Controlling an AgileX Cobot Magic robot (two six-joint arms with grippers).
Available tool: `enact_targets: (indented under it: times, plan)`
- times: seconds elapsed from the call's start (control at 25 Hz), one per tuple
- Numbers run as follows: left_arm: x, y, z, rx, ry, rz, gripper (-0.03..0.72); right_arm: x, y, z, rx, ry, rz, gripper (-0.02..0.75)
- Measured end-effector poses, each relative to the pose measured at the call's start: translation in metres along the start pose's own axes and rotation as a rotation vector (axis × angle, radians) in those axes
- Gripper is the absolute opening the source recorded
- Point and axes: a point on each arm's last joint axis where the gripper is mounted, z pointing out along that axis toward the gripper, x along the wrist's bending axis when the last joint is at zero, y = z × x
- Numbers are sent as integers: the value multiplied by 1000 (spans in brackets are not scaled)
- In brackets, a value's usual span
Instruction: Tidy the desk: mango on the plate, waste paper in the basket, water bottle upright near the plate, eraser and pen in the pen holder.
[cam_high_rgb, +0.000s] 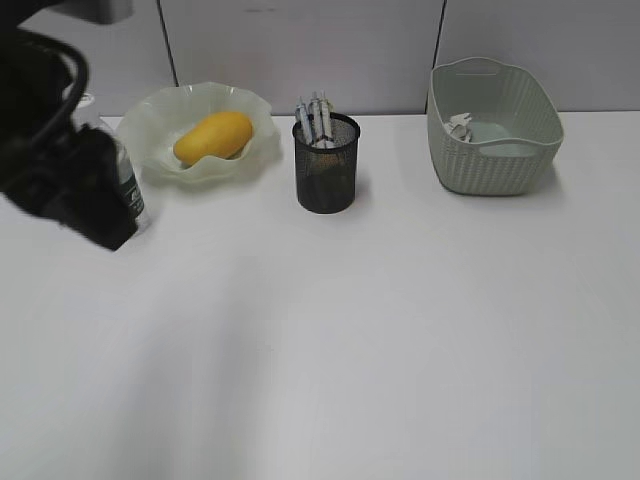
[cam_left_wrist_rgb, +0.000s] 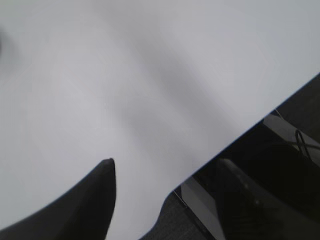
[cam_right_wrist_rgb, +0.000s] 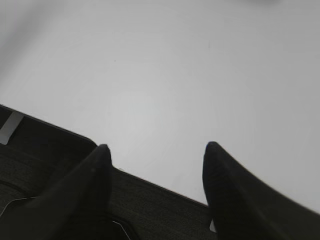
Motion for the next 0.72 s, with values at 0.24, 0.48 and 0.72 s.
enact_targets:
  times: [0.24, 0.48, 0.72]
  plan:
    - [-7, -76, -12, -8, 1, -13, 474, 0, 0, 0, 0, 0, 0, 460]
    - [-16, -156, -30, -202, 15, -12, 473, 0, 0, 0, 0, 0, 0, 460]
    - [-22, -213, -47, -442, 30, 10, 475, 0, 0, 0, 0, 1, 0, 460]
